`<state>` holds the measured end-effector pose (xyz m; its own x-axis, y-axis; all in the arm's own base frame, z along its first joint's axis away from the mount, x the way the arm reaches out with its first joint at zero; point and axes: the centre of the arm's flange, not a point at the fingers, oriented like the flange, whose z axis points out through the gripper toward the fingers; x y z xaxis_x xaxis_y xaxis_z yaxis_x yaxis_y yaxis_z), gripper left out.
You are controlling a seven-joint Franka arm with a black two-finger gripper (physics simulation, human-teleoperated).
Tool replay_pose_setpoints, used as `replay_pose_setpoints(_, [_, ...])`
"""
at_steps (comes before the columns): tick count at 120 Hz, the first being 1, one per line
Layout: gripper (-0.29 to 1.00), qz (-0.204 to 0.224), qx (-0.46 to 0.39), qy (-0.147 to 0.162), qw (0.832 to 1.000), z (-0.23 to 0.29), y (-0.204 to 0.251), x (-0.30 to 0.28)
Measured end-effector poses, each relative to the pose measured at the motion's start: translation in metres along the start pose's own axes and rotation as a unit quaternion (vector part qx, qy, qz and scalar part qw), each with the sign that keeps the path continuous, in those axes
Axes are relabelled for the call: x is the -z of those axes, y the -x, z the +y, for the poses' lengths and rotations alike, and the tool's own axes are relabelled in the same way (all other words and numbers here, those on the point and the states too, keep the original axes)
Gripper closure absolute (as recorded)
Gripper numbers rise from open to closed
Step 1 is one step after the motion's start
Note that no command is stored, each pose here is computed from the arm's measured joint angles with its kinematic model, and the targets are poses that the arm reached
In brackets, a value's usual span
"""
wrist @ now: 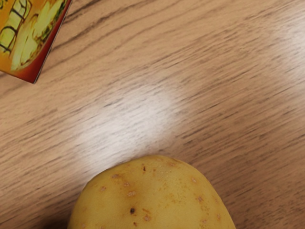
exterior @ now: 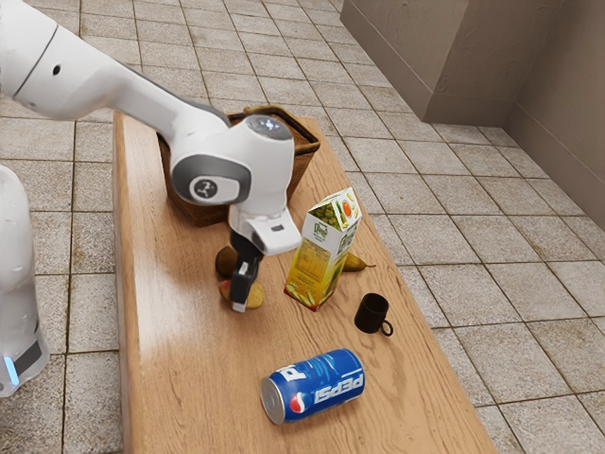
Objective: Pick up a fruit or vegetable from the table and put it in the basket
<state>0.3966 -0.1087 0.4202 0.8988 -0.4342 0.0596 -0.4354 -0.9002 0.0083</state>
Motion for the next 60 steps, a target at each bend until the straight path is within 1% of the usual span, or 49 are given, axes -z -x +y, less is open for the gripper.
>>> replay_pose_setpoints(60, [0.02,-0.001,0.017,0.002,1.0,-0.012,0.0,-0.006])
